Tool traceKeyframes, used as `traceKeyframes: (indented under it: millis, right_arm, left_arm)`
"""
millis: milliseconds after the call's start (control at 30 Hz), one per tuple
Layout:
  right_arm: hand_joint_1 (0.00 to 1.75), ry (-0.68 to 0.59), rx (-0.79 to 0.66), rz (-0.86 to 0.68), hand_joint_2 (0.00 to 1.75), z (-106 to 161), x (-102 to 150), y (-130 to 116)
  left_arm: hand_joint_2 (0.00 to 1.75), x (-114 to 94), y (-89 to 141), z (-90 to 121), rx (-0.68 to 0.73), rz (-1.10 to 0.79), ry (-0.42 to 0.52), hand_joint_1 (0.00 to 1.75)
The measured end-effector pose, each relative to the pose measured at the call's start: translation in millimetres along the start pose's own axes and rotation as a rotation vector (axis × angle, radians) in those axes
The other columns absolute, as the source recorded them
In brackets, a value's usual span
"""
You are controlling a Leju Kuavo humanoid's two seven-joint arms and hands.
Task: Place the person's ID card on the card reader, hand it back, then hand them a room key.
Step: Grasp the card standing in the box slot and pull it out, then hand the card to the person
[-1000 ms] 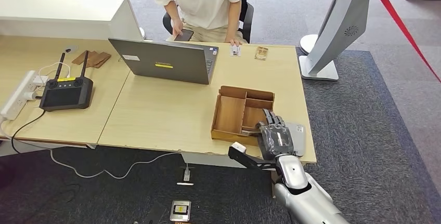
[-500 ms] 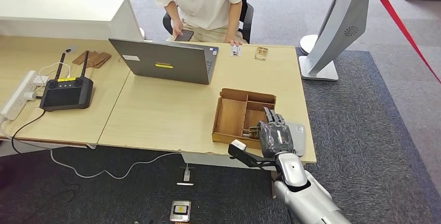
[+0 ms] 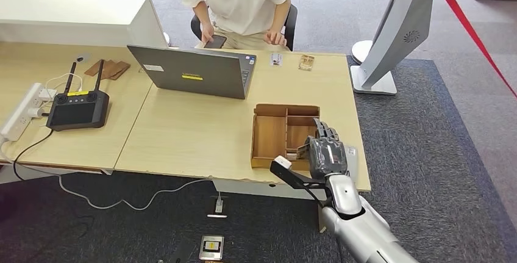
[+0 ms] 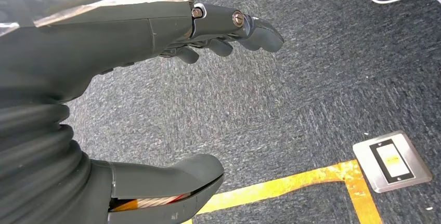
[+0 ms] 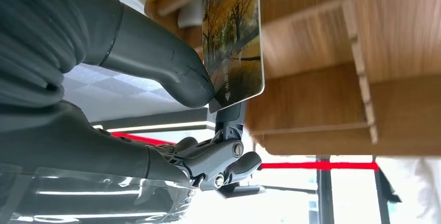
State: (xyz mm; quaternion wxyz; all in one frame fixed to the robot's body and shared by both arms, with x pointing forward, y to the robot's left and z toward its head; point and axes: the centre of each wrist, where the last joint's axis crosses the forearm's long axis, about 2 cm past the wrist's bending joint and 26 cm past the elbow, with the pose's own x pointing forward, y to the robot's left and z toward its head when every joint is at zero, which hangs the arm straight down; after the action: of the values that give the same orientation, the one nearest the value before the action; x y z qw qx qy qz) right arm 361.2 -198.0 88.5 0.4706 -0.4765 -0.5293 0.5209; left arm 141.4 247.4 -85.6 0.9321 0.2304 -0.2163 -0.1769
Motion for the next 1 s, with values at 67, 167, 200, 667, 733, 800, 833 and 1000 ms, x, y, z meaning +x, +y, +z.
traceKeyframes:
  millis: [67, 167, 200, 667, 733, 800, 833, 1000]
  right_arm:
    - [1.75, 0.015, -0.036, -0.008, 1.75, -5, -2, -6]
    - [1.75, 0.037, -0.084, -0.016, 1.75, -14, -7, -19]
    - [1.75, 0.044, -0.100, -0.020, 1.75, -18, -9, -24]
    - [1.75, 0.107, -0.267, -0.040, 1.75, -46, -31, -78]
    - [1.75, 0.108, -0.280, -0.031, 1.75, -50, -34, -87]
    - [1.75, 0.108, -0.289, -0.022, 1.75, -54, -35, -96]
    - [1.75, 0.109, -0.290, -0.018, 1.75, -57, -36, -101]
    - [1.75, 0.106, -0.302, 0.001, 1.75, -73, -36, -129]
  left_arm:
    - [1.75, 0, 0, 0, 0.000, 0.000, -0.001, 0.00]
    - [1.75, 1, 0, 0, 0.000, 0.000, -0.001, 0.00]
    - [1.75, 2, 0, 0, 0.000, 0.000, -0.001, 0.00]
    - [1.75, 10, -1, 1, -0.003, -0.011, -0.013, 0.00]
    - [1.75, 13, -1, 1, -0.004, -0.017, -0.016, 0.00]
    - [1.75, 16, -1, 1, -0.006, -0.023, -0.020, 0.00]
    - [1.75, 18, -2, 1, -0.008, -0.025, -0.022, 0.00]
    - [1.75, 24, -2, 1, -0.011, -0.037, -0.029, 0.00]
